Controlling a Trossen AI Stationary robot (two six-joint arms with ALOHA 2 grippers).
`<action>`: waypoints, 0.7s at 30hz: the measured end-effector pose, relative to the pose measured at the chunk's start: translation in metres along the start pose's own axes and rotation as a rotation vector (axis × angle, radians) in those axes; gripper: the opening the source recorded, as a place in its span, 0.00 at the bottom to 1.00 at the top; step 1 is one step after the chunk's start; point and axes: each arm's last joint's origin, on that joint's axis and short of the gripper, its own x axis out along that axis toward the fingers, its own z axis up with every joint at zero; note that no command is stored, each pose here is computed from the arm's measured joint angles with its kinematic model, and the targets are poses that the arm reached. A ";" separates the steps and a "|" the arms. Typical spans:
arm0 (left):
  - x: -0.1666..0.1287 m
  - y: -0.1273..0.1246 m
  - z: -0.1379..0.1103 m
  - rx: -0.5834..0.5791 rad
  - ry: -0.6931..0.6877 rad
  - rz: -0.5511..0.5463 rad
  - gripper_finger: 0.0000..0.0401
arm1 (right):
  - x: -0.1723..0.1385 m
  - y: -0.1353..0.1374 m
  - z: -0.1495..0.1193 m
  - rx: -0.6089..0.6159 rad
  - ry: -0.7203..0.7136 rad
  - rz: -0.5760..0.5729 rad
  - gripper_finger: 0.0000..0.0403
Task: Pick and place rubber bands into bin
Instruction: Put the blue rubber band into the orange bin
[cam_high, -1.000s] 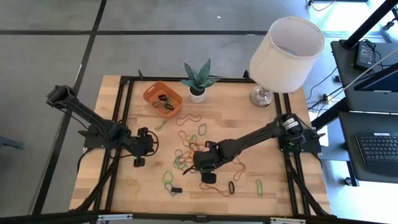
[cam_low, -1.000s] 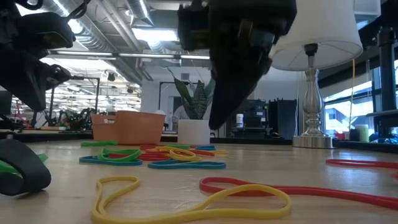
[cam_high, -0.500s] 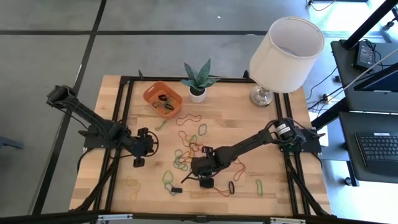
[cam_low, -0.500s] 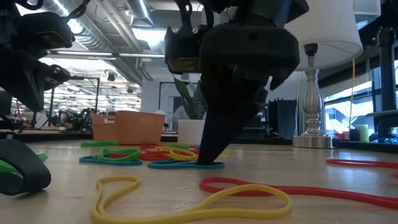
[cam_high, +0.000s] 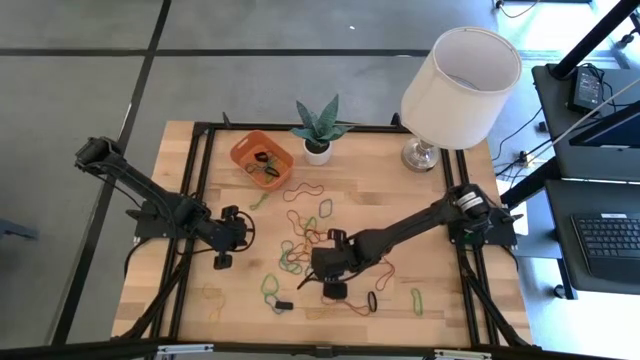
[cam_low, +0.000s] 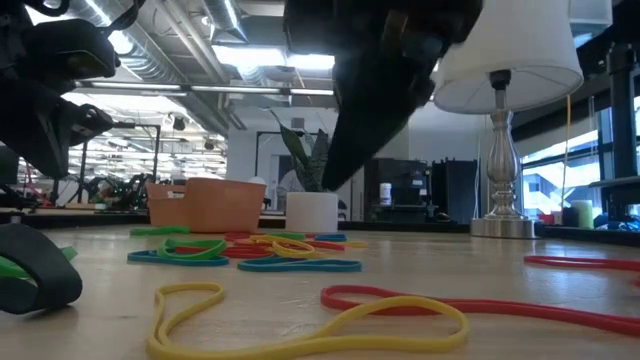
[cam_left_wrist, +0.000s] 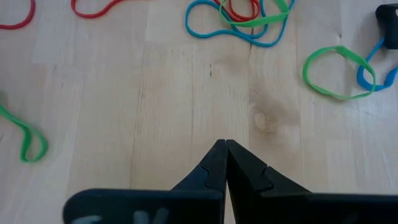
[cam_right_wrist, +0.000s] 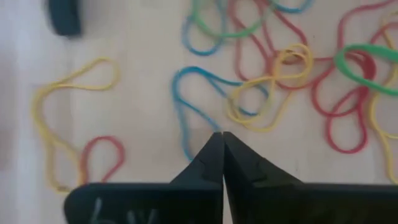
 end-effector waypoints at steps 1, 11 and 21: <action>0.000 0.000 0.000 0.001 0.000 0.000 0.01 | 0.001 -0.001 0.000 0.002 0.002 -0.005 0.01; 0.000 0.000 0.000 -0.001 -0.001 0.001 0.00 | 0.028 0.002 -0.005 0.001 0.021 -0.014 0.14; 0.000 -0.001 0.001 -0.004 -0.015 -0.005 0.00 | 0.048 0.002 -0.013 -0.007 0.065 -0.033 0.20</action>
